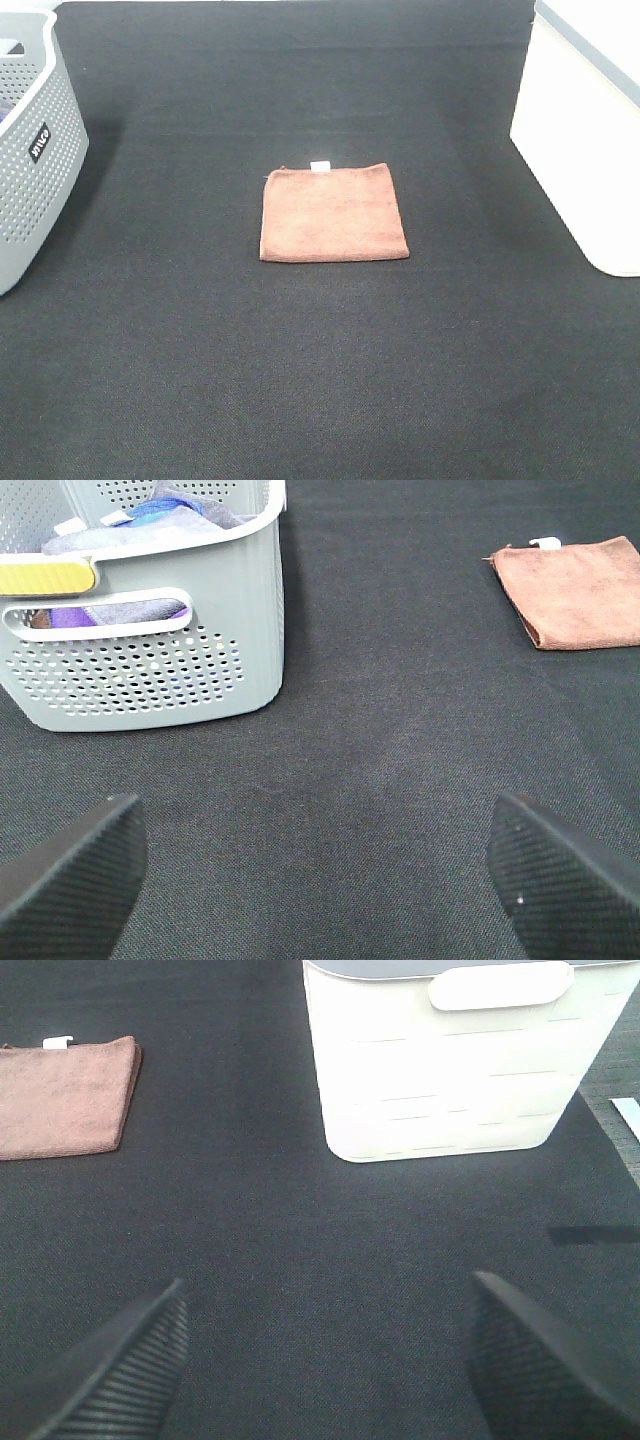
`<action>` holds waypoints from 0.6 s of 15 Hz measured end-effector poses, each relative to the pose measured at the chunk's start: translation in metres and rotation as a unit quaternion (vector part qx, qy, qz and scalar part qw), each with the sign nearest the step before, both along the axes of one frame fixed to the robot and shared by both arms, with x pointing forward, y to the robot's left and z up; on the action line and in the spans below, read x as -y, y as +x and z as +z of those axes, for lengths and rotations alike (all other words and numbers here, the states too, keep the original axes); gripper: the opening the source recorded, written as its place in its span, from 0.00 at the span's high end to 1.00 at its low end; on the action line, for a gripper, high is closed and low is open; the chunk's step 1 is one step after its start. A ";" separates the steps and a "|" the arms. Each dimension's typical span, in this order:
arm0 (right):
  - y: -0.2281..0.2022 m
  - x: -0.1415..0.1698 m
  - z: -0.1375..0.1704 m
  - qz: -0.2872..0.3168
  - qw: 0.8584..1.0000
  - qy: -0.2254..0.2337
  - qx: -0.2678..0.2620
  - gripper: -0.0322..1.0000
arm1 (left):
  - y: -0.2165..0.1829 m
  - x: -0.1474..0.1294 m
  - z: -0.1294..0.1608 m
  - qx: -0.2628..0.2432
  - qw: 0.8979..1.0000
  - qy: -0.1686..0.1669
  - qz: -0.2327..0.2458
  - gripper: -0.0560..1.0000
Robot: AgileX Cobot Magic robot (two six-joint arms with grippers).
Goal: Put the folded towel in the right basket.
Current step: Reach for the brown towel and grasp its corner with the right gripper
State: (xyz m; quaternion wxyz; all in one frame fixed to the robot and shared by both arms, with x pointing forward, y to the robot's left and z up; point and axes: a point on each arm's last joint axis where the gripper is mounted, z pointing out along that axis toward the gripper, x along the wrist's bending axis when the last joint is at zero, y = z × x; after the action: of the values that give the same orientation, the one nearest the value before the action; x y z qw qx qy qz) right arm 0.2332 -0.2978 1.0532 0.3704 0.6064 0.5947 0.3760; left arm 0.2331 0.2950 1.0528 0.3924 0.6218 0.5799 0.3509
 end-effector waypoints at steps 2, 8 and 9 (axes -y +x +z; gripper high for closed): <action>0.000 0.000 0.000 0.000 1.000 0.000 0.000 0.28 | 0.000 0.000 0.000 0.000 1.000 0.000 0.000 0.12; 0.000 0.000 0.000 0.000 1.000 0.000 0.000 0.28 | 0.000 0.000 0.000 0.000 1.000 0.000 0.000 0.12; 0.000 0.000 0.000 0.000 1.000 0.000 0.000 0.28 | 0.000 0.000 0.000 0.000 1.000 0.000 0.000 0.12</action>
State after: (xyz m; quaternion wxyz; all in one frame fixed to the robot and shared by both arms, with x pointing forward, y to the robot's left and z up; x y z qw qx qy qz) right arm 0.2332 -0.2978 1.0532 0.3704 0.6064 0.5947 0.3760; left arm 0.2331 0.2950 1.0528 0.3924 0.6218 0.5799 0.3509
